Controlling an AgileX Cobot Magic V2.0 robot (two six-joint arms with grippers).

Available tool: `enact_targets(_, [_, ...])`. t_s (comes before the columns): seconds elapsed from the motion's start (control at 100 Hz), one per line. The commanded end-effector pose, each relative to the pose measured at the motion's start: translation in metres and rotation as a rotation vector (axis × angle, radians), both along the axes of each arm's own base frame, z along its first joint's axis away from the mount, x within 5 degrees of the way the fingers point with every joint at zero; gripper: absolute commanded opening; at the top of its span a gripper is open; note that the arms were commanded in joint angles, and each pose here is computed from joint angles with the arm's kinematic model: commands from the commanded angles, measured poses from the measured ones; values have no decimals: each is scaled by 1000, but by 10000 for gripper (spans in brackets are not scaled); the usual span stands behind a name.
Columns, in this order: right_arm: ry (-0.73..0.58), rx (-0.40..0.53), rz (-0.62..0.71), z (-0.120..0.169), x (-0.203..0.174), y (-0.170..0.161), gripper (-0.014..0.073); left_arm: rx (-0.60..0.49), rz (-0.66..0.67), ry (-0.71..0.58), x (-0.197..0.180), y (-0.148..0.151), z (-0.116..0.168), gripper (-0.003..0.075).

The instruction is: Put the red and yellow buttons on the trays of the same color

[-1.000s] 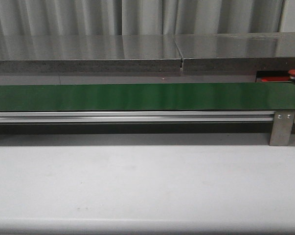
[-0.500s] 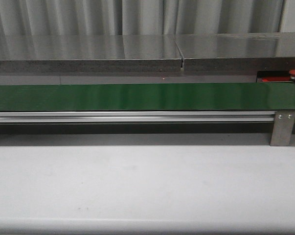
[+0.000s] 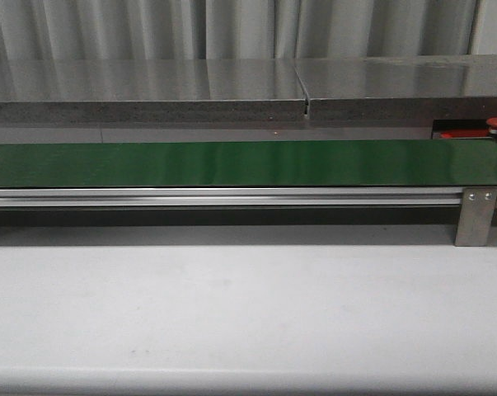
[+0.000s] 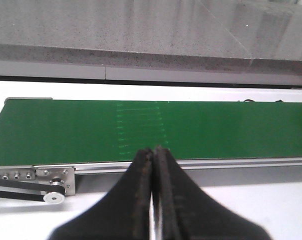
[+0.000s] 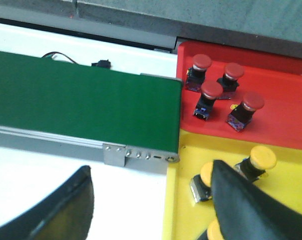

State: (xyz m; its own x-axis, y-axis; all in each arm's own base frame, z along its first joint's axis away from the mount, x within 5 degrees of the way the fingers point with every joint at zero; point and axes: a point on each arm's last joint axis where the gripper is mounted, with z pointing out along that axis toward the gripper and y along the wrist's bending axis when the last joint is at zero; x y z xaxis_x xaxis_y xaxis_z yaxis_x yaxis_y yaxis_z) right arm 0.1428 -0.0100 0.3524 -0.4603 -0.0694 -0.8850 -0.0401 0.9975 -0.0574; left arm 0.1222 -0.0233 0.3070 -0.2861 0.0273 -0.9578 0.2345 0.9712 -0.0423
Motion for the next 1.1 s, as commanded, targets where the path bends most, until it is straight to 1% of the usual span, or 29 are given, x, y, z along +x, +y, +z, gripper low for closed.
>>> enact_targets(0.0, [-106,19,-9,1,-22,4,476,-33,33,-78,2,2,14,-19])
enact_targets(0.1, [-94,26,6,-15,-44,10,386,-33,33,-78,2,2,14,-19])
enact_targets(0.24, [-81,47,41,-30,-72,18,179,-33,33,-78,2,2,14,-19])
enact_targets(0.34, [-96,45,55,-34,-85,22,27,-33,33,-78,2,2,14,-19])
enact_targets(0.41, [-119,40,57,-34,-91,23,-60,-33,33,-78,2,2,14,-19])
enact_targets(0.43, [-125,39,57,-34,-92,23,-74,-33,33,-78,2,2,14,-19])
enact_targets(0.47, [-131,37,57,-33,-93,23,-62,-33,33,-78,2,2,14,-19])
enact_targets(1.09, [-132,37,58,-33,-94,23,-66,-33,33,-78,2,2,14,-19])
